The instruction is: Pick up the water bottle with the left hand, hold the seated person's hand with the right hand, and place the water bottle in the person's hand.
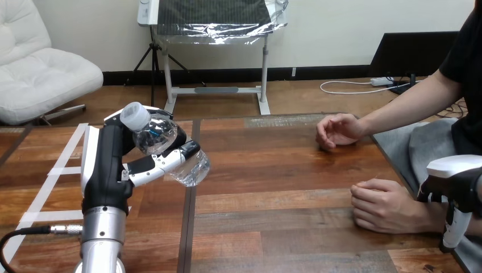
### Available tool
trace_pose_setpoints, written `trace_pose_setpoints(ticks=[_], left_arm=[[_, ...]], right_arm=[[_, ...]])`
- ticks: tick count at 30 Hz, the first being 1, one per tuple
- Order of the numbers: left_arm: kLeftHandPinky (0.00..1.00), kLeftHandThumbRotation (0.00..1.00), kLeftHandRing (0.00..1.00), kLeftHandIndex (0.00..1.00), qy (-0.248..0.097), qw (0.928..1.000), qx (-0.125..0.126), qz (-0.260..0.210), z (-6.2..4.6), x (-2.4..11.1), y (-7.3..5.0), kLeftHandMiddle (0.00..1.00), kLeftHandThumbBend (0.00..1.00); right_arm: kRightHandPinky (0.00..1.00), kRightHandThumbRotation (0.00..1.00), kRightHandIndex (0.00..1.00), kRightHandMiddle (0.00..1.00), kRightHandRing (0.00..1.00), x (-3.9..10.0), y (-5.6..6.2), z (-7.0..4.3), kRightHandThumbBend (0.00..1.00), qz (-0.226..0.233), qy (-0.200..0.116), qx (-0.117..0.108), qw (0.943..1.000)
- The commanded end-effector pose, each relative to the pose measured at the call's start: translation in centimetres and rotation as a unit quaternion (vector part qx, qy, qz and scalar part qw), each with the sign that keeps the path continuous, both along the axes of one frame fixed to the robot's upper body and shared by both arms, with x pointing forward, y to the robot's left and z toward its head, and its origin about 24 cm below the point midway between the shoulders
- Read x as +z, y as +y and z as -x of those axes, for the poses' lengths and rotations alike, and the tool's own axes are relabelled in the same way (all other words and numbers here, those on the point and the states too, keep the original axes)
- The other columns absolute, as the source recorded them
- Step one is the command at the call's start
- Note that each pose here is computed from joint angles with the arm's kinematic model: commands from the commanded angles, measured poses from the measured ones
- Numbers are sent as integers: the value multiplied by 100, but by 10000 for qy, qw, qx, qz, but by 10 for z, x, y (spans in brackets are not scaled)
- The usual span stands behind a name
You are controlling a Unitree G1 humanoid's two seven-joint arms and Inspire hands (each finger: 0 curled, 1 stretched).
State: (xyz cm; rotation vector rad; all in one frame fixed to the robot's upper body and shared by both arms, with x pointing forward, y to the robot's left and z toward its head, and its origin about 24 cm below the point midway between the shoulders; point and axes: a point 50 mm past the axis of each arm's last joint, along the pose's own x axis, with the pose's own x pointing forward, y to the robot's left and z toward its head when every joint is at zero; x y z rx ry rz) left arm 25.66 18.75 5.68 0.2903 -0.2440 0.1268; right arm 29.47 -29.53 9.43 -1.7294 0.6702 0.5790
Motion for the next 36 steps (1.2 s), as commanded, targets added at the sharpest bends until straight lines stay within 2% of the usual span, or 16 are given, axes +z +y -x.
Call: trace_pose_setpoints(ticks=[1,6,15,20,24,30,36], left_arm=[[47,0,44,49,-501,9987,-64,35,-11,23,-2,45,65],[47,0,44,49,-501,9987,-70,50,-11,23,-1,45,65],[47,0,45,49,-500,9987,-71,14,-11,22,1,46,65],[46,0,45,49,-460,9989,-56,45,-10,21,1,46,65],[46,0,45,49,-458,9989,-58,16,-10,21,1,46,65],[46,0,44,49,-425,9991,-31,-15,-9,21,2,46,65],[47,0,45,49,-402,9992,-30,12,-9,19,2,46,66]], right_arm=[[62,0,81,82,75,2,10,-11,67,-189,-155,103,9996],[64,0,81,83,76,-3,9,-12,66,-267,-145,10,9995],[66,0,80,81,75,-12,8,-13,65,-326,-66,-1,9994],[65,0,79,80,73,-15,7,-14,65,-328,-20,-45,9995],[64,0,79,80,73,-17,6,-15,65,-392,27,-199,9990],[63,0,80,80,72,-20,6,-17,62,-242,162,-184,9994],[60,0,79,78,70,-21,6,-17,62,-329,161,-221,9991]])
